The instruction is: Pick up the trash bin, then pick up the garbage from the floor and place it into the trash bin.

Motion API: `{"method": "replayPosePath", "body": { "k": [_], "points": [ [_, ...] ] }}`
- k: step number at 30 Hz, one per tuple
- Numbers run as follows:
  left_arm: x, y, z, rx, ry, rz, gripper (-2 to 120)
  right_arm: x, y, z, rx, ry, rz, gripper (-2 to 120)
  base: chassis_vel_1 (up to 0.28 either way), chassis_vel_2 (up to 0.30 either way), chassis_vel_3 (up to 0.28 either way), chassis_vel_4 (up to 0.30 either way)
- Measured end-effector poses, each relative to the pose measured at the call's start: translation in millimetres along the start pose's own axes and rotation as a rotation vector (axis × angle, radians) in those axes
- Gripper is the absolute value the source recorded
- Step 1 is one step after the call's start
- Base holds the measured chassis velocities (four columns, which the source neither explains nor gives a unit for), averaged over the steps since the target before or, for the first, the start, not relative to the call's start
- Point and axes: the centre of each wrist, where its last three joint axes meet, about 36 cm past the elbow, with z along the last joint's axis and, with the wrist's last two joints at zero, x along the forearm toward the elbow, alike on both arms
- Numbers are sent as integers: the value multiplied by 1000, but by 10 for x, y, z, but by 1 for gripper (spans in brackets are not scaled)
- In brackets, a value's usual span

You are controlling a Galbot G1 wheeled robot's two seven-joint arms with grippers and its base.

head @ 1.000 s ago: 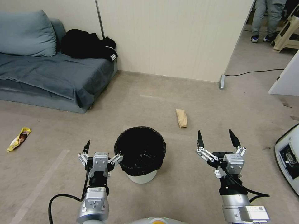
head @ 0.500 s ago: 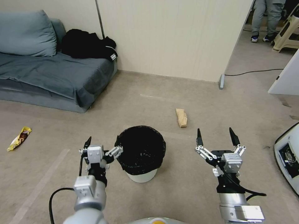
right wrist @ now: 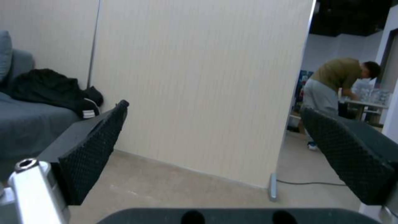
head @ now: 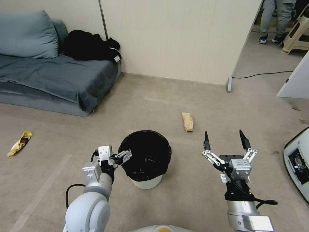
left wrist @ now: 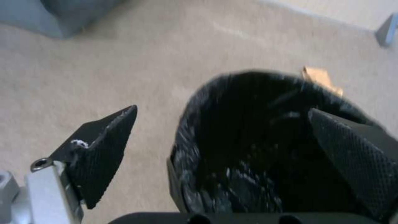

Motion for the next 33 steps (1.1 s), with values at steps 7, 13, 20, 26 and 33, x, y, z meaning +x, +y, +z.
{"method": "replayPosePath", "body": {
  "k": [7,13,20,26,33],
  "points": [
    [-169,28,113,-10,62,-11,100,-30,-75,-52,29,-24,3,100,0,0,0,0],
    [-301,56,268,-28,135,-27,99,-75,-94,-27,12,-4,4,100,0,0,0,0],
    [-398,73,353,-35,166,-42,98,-76,-74,8,9,6,-10,100,0,0,0,0],
    [-499,89,418,-36,191,-52,98,-80,-71,14,9,6,-19,100,0,0,0,0],
    [-680,100,485,-30,208,-67,98,-69,-62,88,9,21,-28,100,0,0,0,0]
  ]
}}
